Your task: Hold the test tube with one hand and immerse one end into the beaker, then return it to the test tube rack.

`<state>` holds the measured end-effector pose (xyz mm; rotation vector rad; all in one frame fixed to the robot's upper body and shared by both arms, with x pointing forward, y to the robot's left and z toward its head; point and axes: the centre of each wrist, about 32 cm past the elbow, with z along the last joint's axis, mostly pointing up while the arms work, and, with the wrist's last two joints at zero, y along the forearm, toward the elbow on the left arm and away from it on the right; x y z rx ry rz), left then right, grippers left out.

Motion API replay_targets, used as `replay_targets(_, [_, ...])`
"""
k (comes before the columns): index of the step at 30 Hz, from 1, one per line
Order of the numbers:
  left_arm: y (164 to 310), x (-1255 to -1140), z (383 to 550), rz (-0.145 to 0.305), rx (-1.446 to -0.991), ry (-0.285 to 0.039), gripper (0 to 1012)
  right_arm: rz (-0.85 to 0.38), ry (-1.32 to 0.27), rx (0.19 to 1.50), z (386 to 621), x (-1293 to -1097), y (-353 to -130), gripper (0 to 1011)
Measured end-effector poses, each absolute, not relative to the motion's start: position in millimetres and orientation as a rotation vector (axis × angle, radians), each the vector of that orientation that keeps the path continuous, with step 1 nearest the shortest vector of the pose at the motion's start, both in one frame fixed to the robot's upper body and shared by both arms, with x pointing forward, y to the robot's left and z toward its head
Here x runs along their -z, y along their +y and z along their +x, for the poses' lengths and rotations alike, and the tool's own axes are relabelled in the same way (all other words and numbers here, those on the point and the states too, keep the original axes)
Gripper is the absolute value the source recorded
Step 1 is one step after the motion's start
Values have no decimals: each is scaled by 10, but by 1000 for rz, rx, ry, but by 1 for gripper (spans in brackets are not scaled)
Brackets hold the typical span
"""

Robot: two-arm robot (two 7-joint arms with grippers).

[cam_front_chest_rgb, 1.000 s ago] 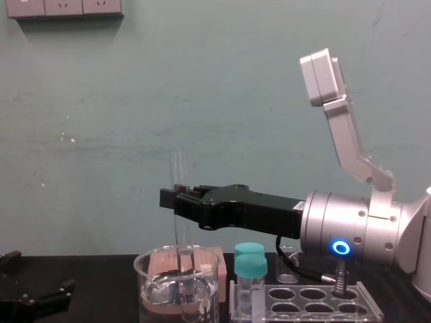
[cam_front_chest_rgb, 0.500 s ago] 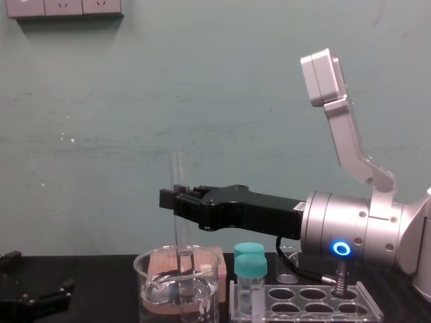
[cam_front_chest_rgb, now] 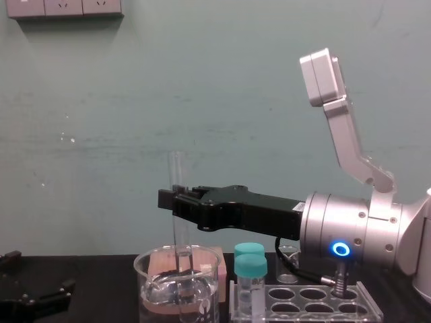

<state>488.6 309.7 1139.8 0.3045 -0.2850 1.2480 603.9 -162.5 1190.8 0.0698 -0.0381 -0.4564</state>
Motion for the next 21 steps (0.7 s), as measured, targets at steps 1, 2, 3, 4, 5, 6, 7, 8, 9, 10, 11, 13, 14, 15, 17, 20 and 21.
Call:
replay_targets(1, [3097, -11398, 4886, 305, -1248, -285, 1000, 70, -38, 457, 6039, -11907, -1626, 225])
replay_targets(2, [3097, -11398, 4886, 304, -1248, -285, 1000, 69, -38, 457, 6039, -11907, -1627, 225])
replay_targets(3, [3097, -11398, 4886, 304, -1248, -285, 1000, 69, -39, 457, 6040, -11908, -1628, 226])
replay_targets(4, [3097, -11398, 4886, 304, -1248, -285, 1000, 69, -39, 457, 6040, -11908, -1630, 225])
replay_targets(5, [3097, -11398, 4886, 305, -1248, -285, 1000, 69, -39, 457, 6041, -11908, -1631, 225])
replay_targets(6, [3097, -11397, 4886, 305, -1248, -285, 1000, 69, -40, 458, 6040, -11909, -1633, 225])
replay_targets(7, [3097, -11398, 4886, 304, -1248, -285, 1000, 69, -40, 458, 6040, -11909, -1634, 225])
replay_targets(8, [3097, -11398, 4886, 304, -1248, -285, 1000, 69, -40, 458, 6040, -11909, -1634, 226])
replay_targets(9, [3097, -11398, 4886, 304, -1248, -285, 1000, 69, -40, 458, 6040, -11909, -1634, 225])
replay_targets(10, [3097, -11398, 4886, 304, -1248, -285, 1000, 69, -40, 458, 6041, -11909, -1633, 225])
replay_targets(11, [3097, -11398, 4886, 304, -1248, -285, 1000, 70, -40, 458, 6041, -11910, -1633, 225])
replay_targets(13, [3097, -11398, 4886, 305, -1248, -285, 1000, 70, -40, 458, 6042, -11909, -1633, 225])
replay_targets(14, [3097, -11398, 4886, 304, -1248, -285, 1000, 69, -40, 458, 6043, -11907, -1634, 226])
replay_targets(15, [3097, -11398, 4886, 304, -1248, -285, 1000, 69, -39, 459, 6044, -11905, -1633, 226])
replay_targets(17, [3097, -11398, 4886, 304, -1248, -285, 1000, 69, -38, 459, 6047, -11902, -1633, 226])
replay_targets(20, [3097, -11398, 4886, 304, -1248, -285, 1000, 70, -37, 461, 6050, -11900, -1634, 226])
replay_targets(21, [3097, -11398, 4886, 305, -1248, -285, 1000, 70, -37, 461, 6051, -11900, -1634, 226])
